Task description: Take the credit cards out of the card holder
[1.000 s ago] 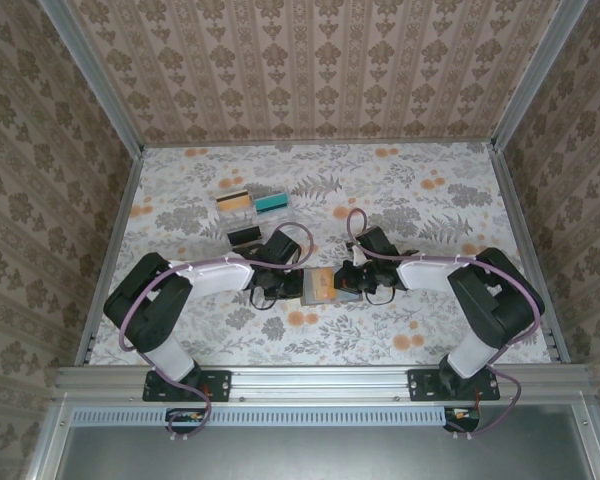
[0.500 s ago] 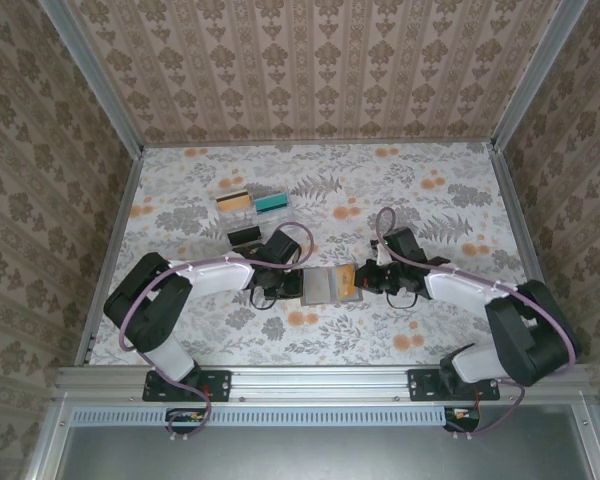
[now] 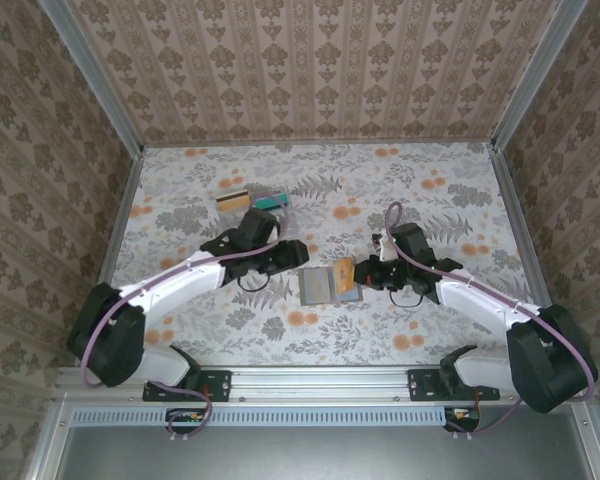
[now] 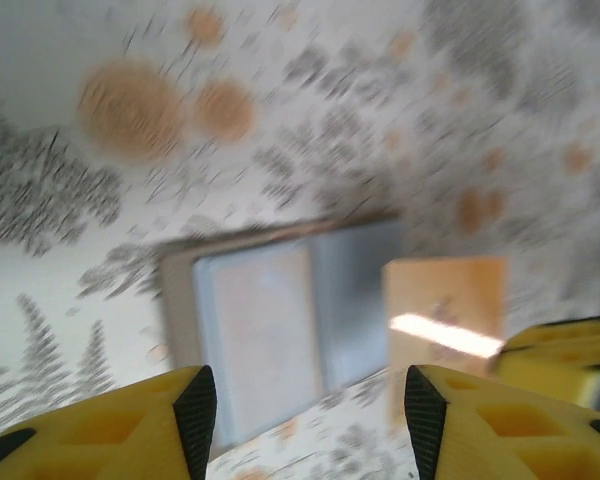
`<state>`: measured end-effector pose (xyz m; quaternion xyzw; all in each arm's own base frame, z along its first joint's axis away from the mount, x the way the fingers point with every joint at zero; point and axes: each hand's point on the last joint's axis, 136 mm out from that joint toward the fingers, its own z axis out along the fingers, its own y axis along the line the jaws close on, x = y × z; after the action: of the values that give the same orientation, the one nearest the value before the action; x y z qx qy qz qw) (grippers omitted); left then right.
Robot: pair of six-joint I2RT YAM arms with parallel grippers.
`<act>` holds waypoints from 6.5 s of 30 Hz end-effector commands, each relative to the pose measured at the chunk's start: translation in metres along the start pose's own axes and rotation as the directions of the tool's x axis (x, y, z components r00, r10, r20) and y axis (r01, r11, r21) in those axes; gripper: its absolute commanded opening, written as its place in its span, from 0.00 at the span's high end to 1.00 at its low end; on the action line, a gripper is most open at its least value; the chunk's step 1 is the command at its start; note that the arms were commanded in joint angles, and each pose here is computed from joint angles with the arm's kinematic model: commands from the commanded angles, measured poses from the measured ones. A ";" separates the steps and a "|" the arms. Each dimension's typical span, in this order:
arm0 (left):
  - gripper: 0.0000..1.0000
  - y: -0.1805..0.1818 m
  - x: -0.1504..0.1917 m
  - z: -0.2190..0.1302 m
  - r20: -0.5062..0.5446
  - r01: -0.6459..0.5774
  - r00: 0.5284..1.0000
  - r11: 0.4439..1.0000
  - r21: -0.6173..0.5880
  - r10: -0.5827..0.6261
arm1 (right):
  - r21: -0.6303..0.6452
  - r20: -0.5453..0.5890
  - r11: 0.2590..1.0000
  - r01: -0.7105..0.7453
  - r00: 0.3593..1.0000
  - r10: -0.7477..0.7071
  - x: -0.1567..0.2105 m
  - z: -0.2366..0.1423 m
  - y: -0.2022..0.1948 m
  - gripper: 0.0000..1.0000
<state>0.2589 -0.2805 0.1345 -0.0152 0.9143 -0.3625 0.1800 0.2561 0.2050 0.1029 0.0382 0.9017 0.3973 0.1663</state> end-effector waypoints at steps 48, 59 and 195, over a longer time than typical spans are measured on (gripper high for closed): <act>1.00 -0.084 -0.015 -0.034 0.049 0.056 0.995 0.880 0.472 -0.090 | -0.347 0.076 0.938 0.009 0.997 0.019 -0.045 -0.013 0.084 0.63; 1.00 -0.051 -0.016 -0.053 0.060 -0.144 0.989 0.970 0.196 0.135 | -0.210 0.122 0.976 0.058 0.992 -0.033 -0.045 -0.029 0.067 0.00; 0.62 0.064 -0.230 -0.106 -0.265 -0.843 0.188 0.017 -0.538 0.946 | -0.154 0.113 0.979 0.137 0.986 -0.120 -0.071 -0.039 0.082 0.00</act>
<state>0.4534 -0.1216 0.1901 0.5238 0.7471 0.1655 0.3744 0.3028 0.2217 0.1985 -0.0103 0.8594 0.4577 0.2276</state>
